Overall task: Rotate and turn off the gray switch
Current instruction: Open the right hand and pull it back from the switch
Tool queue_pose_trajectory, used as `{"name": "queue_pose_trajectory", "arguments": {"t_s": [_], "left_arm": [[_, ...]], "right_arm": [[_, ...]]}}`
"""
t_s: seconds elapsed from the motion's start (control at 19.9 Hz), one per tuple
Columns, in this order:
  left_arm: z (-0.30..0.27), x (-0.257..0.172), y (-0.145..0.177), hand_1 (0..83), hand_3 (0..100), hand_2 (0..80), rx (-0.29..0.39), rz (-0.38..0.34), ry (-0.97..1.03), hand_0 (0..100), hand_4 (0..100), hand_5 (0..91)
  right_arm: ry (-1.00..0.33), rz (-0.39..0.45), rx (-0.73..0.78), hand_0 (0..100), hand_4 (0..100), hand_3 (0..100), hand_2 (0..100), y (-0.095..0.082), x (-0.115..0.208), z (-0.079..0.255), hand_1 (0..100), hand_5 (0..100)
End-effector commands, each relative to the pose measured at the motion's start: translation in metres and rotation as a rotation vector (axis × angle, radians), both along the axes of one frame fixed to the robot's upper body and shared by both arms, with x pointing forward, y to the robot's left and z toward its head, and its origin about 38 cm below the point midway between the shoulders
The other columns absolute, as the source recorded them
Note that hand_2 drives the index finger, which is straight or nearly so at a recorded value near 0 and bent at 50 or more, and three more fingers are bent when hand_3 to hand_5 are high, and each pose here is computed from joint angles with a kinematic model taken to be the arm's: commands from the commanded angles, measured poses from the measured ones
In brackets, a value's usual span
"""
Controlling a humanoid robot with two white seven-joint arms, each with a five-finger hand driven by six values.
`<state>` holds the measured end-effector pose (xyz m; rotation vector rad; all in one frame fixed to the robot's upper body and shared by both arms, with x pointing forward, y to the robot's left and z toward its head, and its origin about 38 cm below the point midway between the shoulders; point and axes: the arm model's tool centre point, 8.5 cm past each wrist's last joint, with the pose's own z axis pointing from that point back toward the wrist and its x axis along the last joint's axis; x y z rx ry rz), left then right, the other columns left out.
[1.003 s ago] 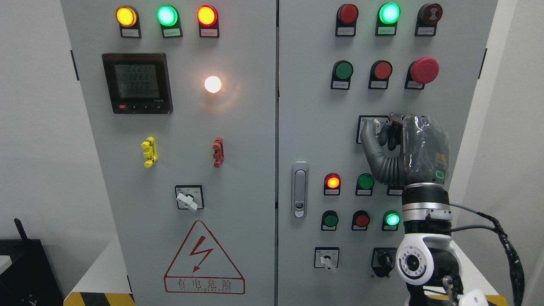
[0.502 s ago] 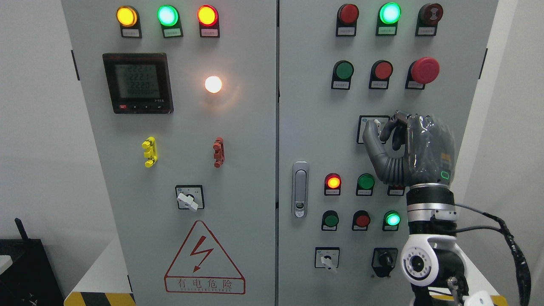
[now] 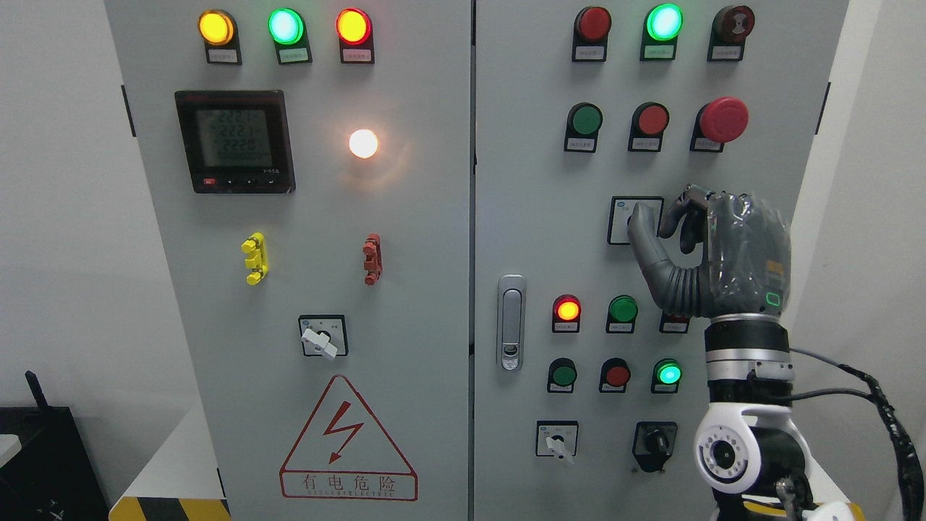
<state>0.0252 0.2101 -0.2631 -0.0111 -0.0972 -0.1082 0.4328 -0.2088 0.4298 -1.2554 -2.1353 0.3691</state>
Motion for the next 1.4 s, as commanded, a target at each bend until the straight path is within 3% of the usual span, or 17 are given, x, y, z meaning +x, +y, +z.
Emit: {"name": "queue_pose_trajectory", "arguments": {"t_s": [0.0,0.2,0.35,0.45,0.5,0.65,0.7,0.8,0.85,0.95,1.15,1.35], "left_arm": [[0.0,0.0,0.0,38.9,0,0.0,-0.001,0.032,0.001,12,0,0.0],[0.0,0.0,0.0,38.9,0,0.0,-0.001,0.032,0.001,12,0,0.0],[0.0,0.0,0.0,38.9,0,0.0,-0.001,0.032,0.001,12,0,0.0],[0.0,0.0,0.0,38.9,0,0.0,-0.001,0.032,0.001,12,0,0.0],[0.0,0.0,0.0,38.9,0,0.0,-0.001,0.032,0.001,12,0,0.0],[0.0,0.0,0.0,38.9,0,0.0,-0.001,0.032,0.001,12,0,0.0],[0.0,0.0,0.0,38.9,0,0.0,-0.001,0.032,0.001,12,0,0.0],[0.0,0.0,0.0,38.9,0,0.0,-0.001,0.032,0.001,12,0,0.0],[0.0,0.0,0.0,38.9,0,0.0,-0.001,0.032,0.001,12,0,0.0],[0.0,0.0,0.0,38.9,0,0.0,-0.001,0.032,0.001,12,0,0.0],[0.0,0.0,0.0,38.9,0,0.0,-0.001,0.032,0.001,12,0,0.0],[0.0,0.0,0.0,38.9,0,0.0,-0.001,0.032,0.001,12,0,0.0]], "right_arm": [[-0.085,0.01,-0.019,53,90,98,74,-0.004,-0.023,0.003,34,100],[-0.155,0.031,-0.049,53,90,96,69,-0.011,-0.039,-0.006,31,100],[-0.211,0.042,-0.072,52,89,92,60,-0.018,-0.048,-0.021,29,96],[-0.213,0.068,-0.104,51,83,89,54,-0.019,-0.051,-0.034,29,77],[-0.218,0.077,-0.118,50,71,85,50,-0.021,-0.054,-0.038,29,61],[-0.235,0.101,-0.162,50,41,59,41,-0.028,-0.06,-0.048,24,27],[-0.23,0.105,-0.17,49,29,45,35,-0.029,-0.061,-0.05,22,17],[-0.217,0.098,-0.193,48,13,29,28,-0.034,-0.065,-0.053,19,3],[-0.197,0.088,-0.214,43,3,18,22,-0.039,-0.066,-0.057,17,0],[-0.169,0.092,-0.226,29,0,9,13,-0.049,-0.067,-0.061,20,0],[-0.152,0.109,-0.211,14,0,5,10,-0.06,-0.069,-0.062,19,0],[-0.152,0.085,-0.216,10,0,4,7,-0.069,-0.07,-0.061,19,0]]}}
